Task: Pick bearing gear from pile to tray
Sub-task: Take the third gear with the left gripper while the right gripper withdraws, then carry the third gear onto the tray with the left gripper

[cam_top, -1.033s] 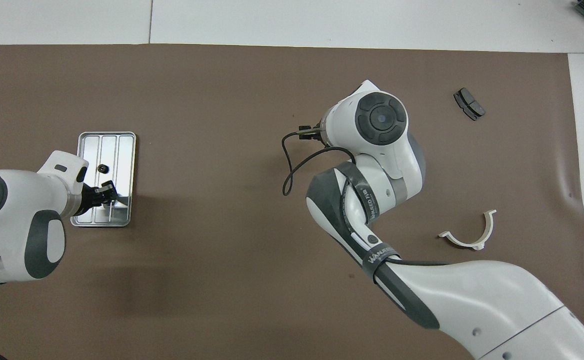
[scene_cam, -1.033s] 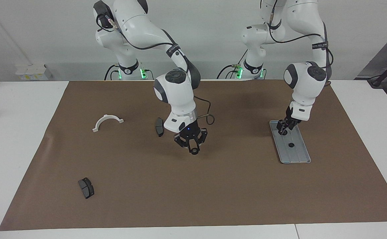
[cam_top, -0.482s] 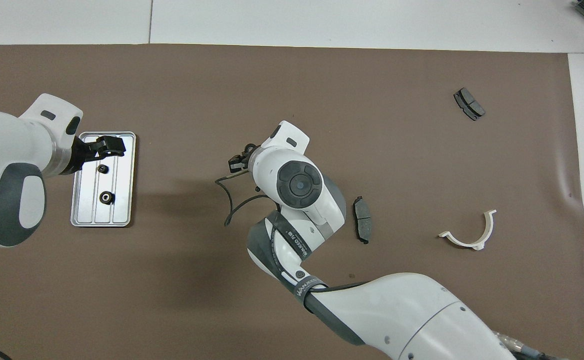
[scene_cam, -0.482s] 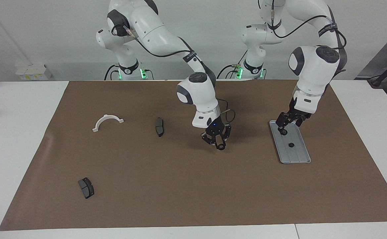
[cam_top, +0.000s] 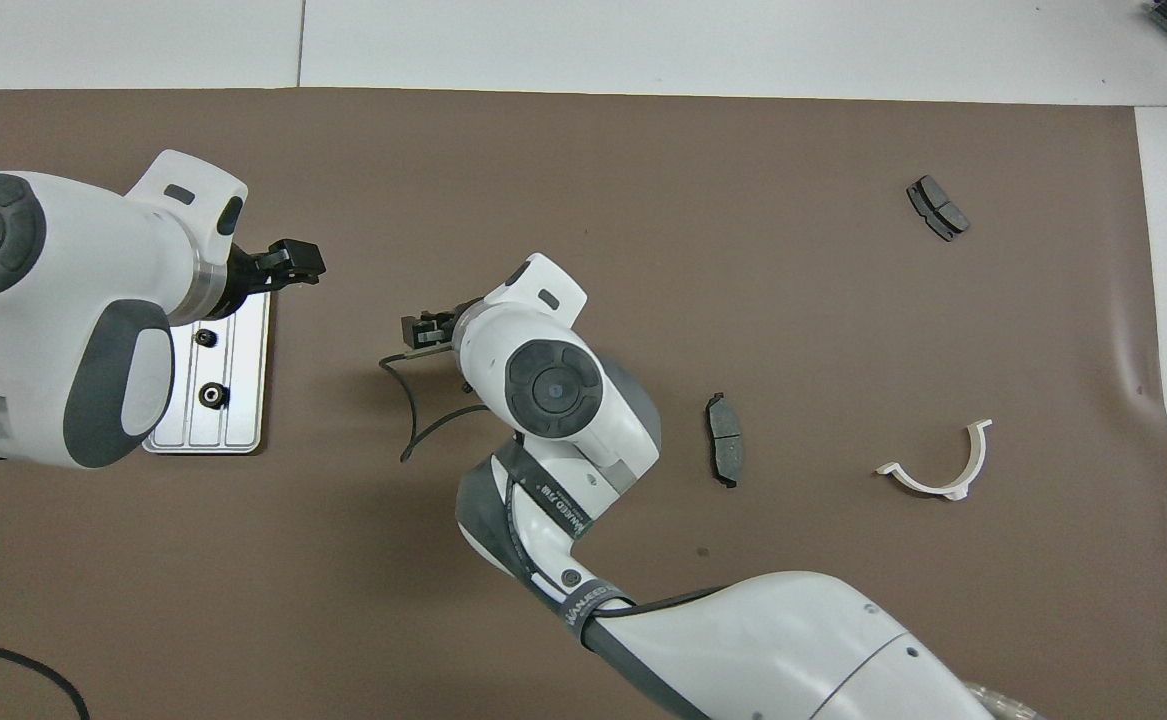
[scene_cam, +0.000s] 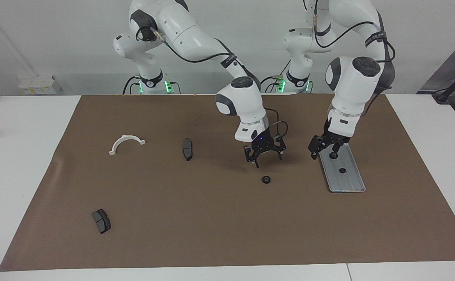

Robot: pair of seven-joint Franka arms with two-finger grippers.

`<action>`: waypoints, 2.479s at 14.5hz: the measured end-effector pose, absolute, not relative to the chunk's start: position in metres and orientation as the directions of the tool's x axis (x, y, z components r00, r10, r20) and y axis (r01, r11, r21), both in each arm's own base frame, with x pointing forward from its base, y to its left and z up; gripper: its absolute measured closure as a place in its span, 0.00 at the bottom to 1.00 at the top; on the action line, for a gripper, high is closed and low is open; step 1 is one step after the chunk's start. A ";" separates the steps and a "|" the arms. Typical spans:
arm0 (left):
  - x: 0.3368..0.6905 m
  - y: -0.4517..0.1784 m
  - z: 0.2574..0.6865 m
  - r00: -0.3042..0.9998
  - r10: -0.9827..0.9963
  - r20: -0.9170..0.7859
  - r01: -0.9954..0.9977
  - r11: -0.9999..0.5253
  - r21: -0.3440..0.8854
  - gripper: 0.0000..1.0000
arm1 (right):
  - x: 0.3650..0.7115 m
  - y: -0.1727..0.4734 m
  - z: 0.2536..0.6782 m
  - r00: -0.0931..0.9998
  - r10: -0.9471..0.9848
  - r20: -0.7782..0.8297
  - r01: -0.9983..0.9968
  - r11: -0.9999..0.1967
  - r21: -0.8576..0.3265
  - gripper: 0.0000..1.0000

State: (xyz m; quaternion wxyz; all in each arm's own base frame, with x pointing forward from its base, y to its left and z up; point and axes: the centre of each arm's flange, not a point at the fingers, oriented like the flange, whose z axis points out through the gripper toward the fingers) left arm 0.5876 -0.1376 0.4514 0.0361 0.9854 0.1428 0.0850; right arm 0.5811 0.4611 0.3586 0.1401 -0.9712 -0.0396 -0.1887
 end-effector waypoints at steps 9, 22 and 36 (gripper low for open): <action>0.583 -0.308 0.328 0.880 0.456 0.130 0.453 -0.890 0.058 0.14 | 0.624 0.258 0.527 0.979 0.026 0.200 0.061 -0.983 -0.171 0.00; 0.577 -0.311 0.294 0.882 0.440 0.169 0.434 -0.898 0.077 0.43 | 0.545 0.072 0.652 0.999 -0.020 0.043 -0.016 -0.997 -0.077 0.00; 0.605 -0.162 0.413 0.858 0.475 0.196 0.477 -0.878 0.041 0.66 | 0.529 0.051 0.630 0.999 -0.048 -0.002 -0.048 -0.999 -0.018 0.00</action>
